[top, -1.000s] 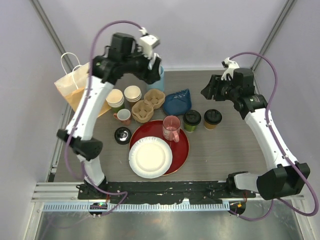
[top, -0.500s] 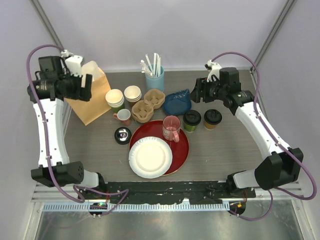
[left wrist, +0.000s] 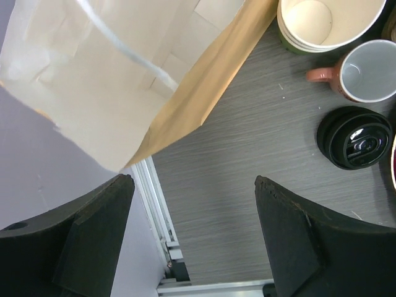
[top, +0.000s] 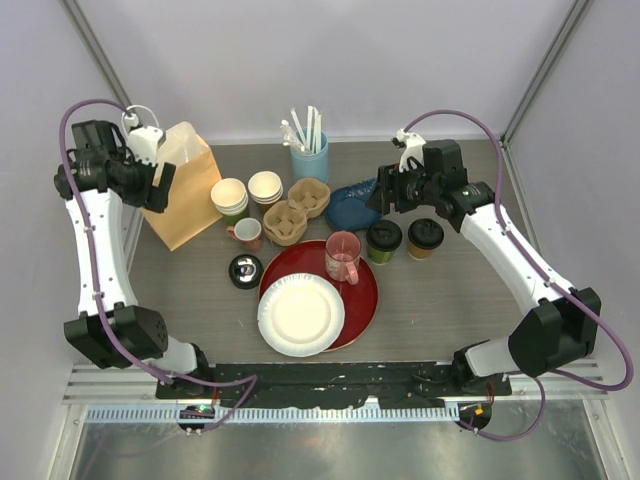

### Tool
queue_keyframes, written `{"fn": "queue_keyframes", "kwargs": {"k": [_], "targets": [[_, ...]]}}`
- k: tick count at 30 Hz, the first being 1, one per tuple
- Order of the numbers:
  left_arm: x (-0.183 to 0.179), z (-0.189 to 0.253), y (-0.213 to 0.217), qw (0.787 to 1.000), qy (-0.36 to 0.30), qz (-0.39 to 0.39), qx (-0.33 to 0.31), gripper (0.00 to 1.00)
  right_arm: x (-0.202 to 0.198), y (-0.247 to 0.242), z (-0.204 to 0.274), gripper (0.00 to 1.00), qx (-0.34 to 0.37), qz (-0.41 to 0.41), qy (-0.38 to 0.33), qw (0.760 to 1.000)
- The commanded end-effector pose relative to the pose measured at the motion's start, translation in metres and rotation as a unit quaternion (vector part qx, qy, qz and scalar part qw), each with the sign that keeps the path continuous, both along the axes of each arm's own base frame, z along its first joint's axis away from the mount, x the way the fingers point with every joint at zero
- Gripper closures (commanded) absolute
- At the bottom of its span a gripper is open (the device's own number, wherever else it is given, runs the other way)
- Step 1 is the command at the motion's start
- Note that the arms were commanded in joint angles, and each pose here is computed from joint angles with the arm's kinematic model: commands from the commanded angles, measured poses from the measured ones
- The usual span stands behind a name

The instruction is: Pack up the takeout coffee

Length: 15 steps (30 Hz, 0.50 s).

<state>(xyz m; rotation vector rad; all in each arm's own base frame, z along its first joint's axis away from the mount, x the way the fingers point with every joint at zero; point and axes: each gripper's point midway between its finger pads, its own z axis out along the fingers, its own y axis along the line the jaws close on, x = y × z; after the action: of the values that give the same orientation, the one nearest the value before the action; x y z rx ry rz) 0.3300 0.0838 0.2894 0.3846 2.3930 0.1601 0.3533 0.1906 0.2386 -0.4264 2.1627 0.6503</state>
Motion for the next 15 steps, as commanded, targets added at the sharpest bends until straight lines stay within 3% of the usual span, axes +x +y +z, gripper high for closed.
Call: {"fn": "queue_keyframes", "kwargs": {"k": [1, 10, 15], "targets": [[0.025, 0.018, -0.004, 0.997, -0.046, -0.054, 0.008, 0.16, -0.006, 0.001, 0.016, 0.33, 0.001, 0.014, -0.031, 0.999], [0.045, 0.030, -0.007, 0.994, -0.054, -0.090, 0.006, 0.18, -0.017, 0.006, 0.013, 0.33, 0.002, 0.036, -0.025, 0.999], [0.052, 0.003, -0.003, 0.995, 0.004, -0.102, -0.005, 0.22, -0.019, 0.000, 0.003, 0.33, -0.019, 0.027, -0.019, 0.999]]}}
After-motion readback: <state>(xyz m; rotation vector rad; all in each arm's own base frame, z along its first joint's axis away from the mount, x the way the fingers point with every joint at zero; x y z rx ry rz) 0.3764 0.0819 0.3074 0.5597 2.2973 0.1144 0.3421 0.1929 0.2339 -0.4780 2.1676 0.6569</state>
